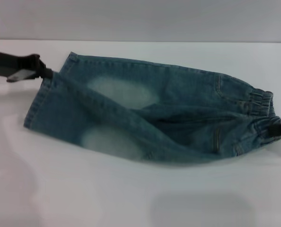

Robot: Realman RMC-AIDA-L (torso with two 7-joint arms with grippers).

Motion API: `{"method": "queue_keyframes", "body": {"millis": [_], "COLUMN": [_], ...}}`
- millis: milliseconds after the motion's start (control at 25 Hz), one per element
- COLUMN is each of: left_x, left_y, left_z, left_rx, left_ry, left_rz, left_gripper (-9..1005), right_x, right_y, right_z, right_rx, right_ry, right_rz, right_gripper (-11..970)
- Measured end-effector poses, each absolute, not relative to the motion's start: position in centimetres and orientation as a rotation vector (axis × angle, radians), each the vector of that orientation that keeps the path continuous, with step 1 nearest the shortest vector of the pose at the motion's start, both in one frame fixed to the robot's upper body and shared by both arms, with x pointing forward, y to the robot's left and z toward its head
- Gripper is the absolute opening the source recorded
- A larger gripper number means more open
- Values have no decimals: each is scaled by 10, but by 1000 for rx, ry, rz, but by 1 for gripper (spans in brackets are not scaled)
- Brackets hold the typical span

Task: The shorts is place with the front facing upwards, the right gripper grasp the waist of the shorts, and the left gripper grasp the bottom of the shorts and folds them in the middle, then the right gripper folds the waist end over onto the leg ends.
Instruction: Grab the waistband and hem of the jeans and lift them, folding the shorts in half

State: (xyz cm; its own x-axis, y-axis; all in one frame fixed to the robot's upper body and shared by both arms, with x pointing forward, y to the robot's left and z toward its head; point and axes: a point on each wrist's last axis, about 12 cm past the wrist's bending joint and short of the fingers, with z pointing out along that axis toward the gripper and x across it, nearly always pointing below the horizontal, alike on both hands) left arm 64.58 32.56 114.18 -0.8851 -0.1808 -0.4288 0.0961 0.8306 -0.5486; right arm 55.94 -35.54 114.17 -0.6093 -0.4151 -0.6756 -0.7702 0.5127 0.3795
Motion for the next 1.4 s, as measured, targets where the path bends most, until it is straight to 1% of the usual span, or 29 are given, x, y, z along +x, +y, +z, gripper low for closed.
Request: {"method": "queue_keyframes", "body": {"millis": [240,520,680,1120,1400], "left_x": [658,666,669,679,684], "left_y": [324,323,321,313,305], "left_z": [1153,1155,1155,1151,1149], "left_rx": [-72,-90,-84,-107,-103], "left_ry": [2484,2452,2447,2390,2360], "left_rz": [-734,-681,-646,-556,-519], "left_gripper": [18,18,18,19,19], "right_x": [556,558,562,571,575], "right_y": [-370,-369,-365,-365,-351], "right_z": [1122,1104,1095,1085,1078], "right_rx": [-719,-486,-437,-300,-262], "right_ry": [2221,2143,2138,2115,2098], "right_rz": [905,895,862,773,773], "right_gripper": [2,2,2,3,3]}}
